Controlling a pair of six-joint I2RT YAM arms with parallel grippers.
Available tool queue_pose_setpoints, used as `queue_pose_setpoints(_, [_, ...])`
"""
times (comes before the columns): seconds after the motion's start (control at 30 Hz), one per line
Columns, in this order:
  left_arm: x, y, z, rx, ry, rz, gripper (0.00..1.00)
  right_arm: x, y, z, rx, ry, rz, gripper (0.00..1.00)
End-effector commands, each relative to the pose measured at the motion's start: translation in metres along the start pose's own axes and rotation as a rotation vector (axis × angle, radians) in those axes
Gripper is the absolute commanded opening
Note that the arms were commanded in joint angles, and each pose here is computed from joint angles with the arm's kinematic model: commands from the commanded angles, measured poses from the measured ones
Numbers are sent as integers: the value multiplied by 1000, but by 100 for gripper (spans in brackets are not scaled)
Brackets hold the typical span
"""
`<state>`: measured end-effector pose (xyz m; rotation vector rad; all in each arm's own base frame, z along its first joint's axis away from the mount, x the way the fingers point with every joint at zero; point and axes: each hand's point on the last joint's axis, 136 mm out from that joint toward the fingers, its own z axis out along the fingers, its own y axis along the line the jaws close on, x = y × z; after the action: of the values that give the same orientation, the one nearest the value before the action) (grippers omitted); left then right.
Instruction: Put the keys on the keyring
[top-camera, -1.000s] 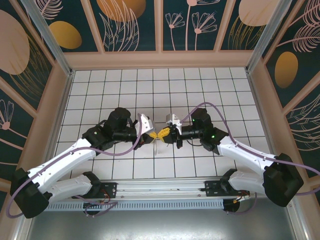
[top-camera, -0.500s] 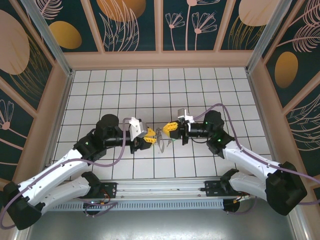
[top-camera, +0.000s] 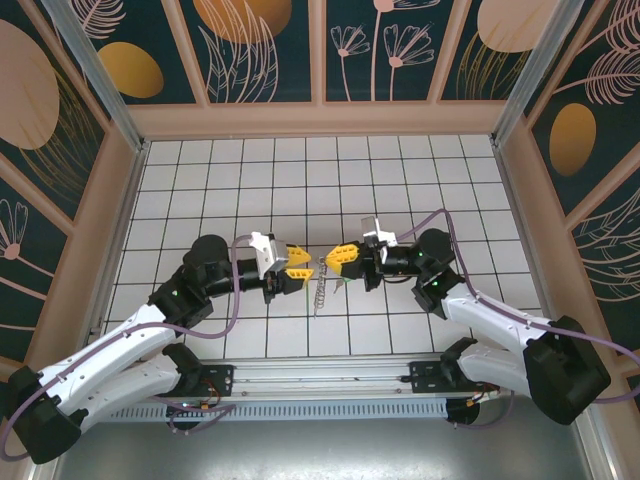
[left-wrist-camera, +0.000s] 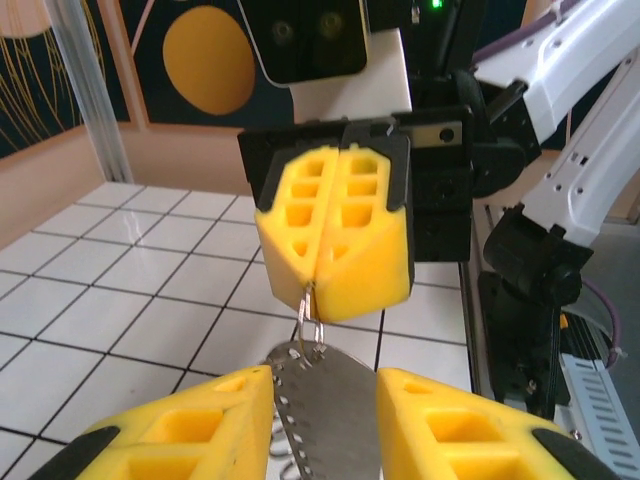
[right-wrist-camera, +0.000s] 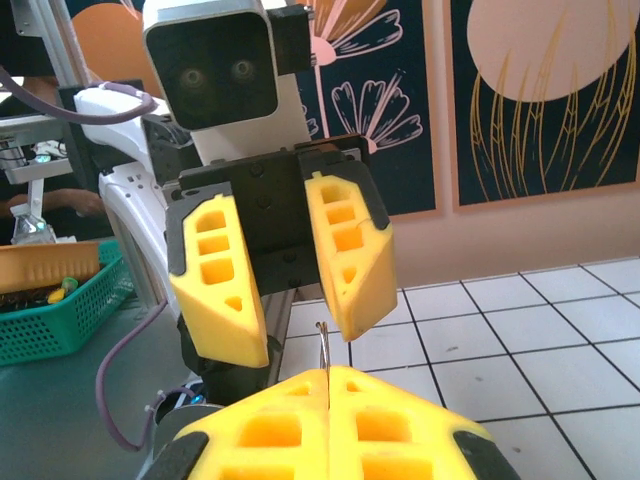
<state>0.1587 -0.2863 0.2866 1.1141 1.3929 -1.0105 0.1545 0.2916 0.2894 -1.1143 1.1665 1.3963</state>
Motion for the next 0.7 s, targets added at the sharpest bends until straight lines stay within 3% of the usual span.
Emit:
queue_pose_setpoints(0.0, [-13, -7, 3, 47, -59, 12, 32, -11, 8, -1, -35, -43, -45, 0])
queue_pose_setpoints(0.3, [-13, -6, 7, 62, -64, 15, 32, -13, 11, -2, -57, -63, -46, 0])
queue_pose_setpoints(0.53, [-13, -7, 11, 78, -55, 19, 18, -13, 12, -2, -61, -66, -46, 0])
queue_pose_setpoints(0.67, [-12, -6, 12, 84, -50, 16, 16, -13, 12, -1, -67, -68, -45, 0])
